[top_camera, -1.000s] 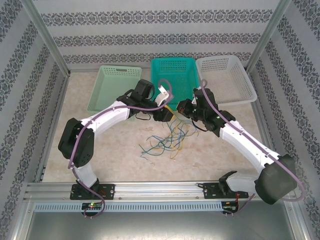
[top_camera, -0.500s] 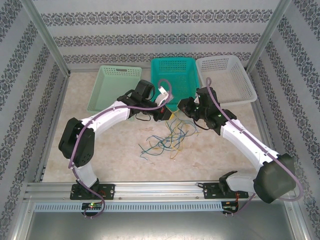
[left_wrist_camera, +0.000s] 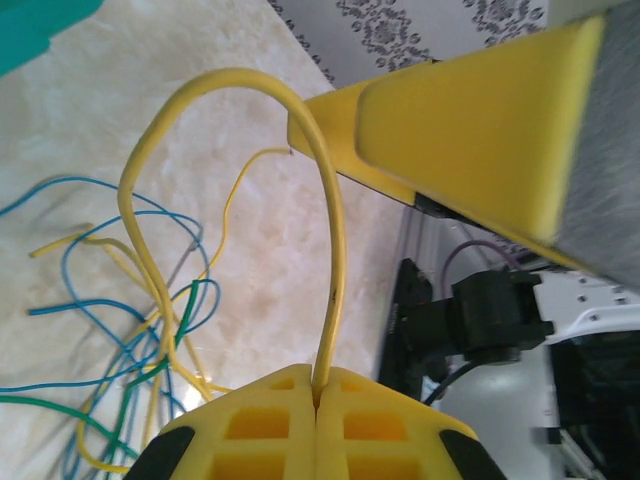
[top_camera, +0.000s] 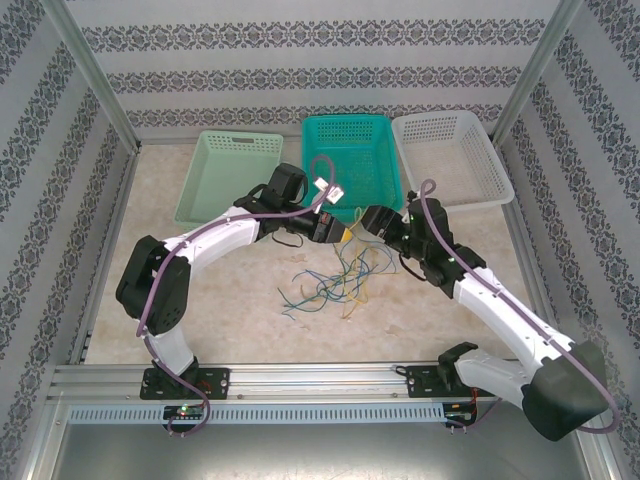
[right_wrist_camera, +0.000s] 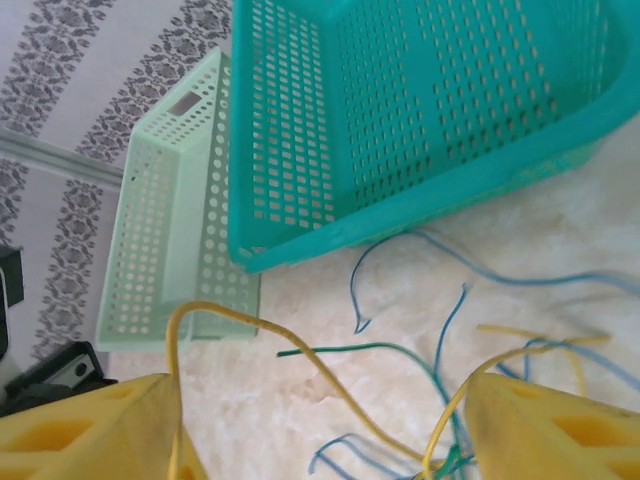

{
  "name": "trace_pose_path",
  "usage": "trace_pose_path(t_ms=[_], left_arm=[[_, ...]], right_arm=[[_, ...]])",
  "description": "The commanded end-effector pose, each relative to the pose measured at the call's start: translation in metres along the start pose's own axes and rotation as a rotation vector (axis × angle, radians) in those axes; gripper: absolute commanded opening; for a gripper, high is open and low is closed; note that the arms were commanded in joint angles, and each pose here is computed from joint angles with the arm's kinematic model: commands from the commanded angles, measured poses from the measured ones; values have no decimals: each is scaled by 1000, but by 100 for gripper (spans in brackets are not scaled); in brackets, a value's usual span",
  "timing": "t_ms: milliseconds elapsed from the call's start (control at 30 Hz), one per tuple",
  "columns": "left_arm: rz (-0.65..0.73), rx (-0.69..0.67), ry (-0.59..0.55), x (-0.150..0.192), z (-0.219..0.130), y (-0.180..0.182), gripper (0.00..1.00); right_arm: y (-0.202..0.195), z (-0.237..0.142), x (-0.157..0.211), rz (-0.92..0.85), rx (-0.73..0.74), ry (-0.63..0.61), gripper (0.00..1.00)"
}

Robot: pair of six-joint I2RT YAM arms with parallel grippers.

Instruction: Untangle the cables

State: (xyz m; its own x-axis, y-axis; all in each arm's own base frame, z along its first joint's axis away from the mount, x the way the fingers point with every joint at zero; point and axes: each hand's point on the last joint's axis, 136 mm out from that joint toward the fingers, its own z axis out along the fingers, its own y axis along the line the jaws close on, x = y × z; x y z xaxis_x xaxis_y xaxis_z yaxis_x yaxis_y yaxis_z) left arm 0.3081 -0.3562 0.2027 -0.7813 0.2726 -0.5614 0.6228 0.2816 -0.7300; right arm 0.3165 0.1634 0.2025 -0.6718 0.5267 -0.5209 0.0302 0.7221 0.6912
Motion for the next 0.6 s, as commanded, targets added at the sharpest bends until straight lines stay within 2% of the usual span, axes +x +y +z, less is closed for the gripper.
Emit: trace_pose_path(t_ms=[0,133,367,467,567], left_arm=[[-38,94,-32,-13,-11,-27,0],[-76,129,-53,-19,-14,-33,0],[-99,177,-74,-27,-17,-43,0],[-109,182,-73,-26,-18,-44,0],[-111,208,-85,-28,-20,-47,0]], right_arm=[[-13,-1,0,-153,27,-57,69],[-16,3,12,-225,-6,-45,56],[-4,22,35,-330,-42,25,60],[8,31,40,-353,-84,38,60],[3,42,43,-376,-43,63,56]])
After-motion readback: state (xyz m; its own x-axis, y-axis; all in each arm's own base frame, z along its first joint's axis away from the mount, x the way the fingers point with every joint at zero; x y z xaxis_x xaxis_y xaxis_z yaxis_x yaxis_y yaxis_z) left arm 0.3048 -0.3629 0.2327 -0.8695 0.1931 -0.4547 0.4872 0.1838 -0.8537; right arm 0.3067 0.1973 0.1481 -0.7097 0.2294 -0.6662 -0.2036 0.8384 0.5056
